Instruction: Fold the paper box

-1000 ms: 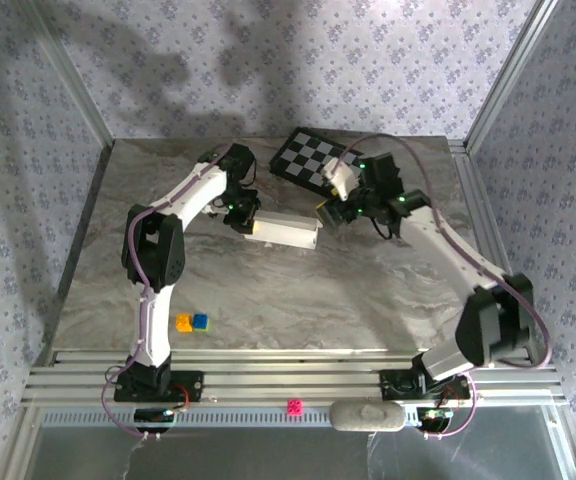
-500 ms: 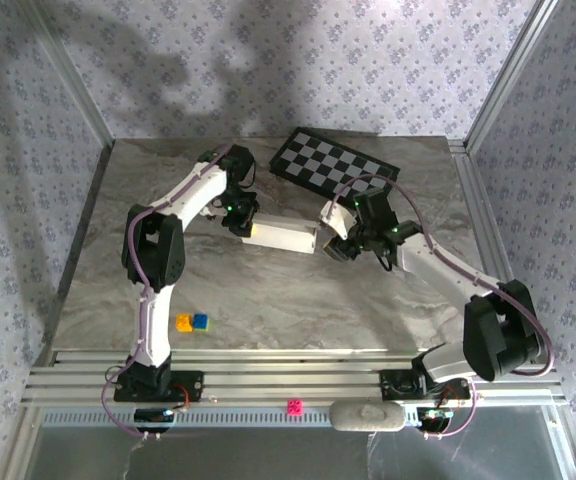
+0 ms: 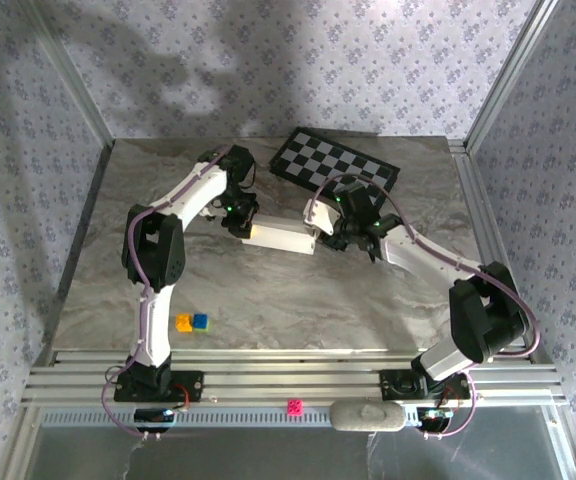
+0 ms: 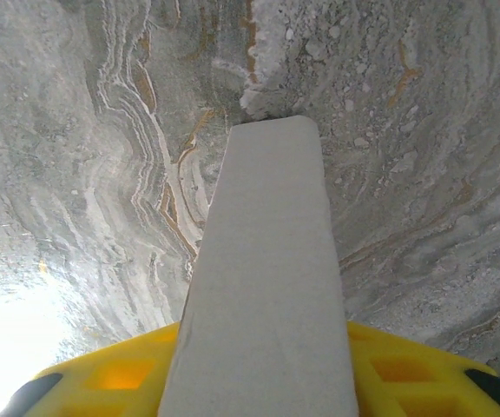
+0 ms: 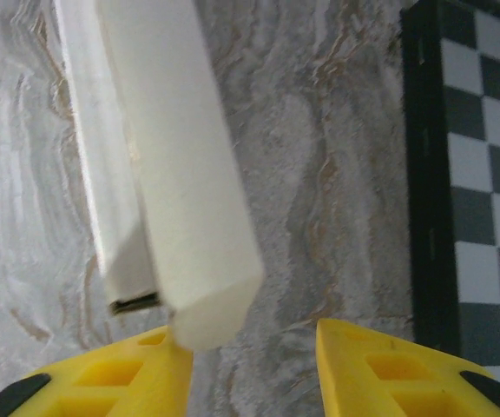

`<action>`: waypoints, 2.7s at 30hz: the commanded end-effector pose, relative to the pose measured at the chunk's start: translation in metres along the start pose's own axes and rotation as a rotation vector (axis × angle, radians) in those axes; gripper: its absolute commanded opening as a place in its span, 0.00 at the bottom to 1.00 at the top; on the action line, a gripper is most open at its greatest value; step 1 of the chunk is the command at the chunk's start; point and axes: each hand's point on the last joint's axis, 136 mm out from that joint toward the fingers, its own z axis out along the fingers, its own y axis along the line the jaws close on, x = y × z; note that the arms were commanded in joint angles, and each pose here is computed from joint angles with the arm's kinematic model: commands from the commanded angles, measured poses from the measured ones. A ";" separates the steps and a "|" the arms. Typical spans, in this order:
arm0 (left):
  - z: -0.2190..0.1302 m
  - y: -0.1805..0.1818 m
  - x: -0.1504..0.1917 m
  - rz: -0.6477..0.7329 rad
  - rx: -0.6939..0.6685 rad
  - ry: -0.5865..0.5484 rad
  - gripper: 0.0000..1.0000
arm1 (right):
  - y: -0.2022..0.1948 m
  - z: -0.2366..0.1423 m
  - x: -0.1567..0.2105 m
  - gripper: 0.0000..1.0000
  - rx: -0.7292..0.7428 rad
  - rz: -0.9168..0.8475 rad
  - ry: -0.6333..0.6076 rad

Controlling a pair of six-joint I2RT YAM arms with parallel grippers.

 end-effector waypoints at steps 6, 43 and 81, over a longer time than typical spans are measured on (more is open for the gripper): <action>-0.003 0.010 0.000 0.003 -0.037 -0.016 0.42 | -0.010 0.002 -0.015 0.31 0.020 -0.027 -0.006; -0.004 0.007 0.008 0.035 -0.034 -0.027 0.48 | -0.015 -0.018 -0.039 0.00 -0.187 0.399 0.002; -0.006 0.008 0.013 0.058 -0.049 -0.052 0.51 | -0.012 -0.035 -0.032 0.24 -0.210 0.599 0.157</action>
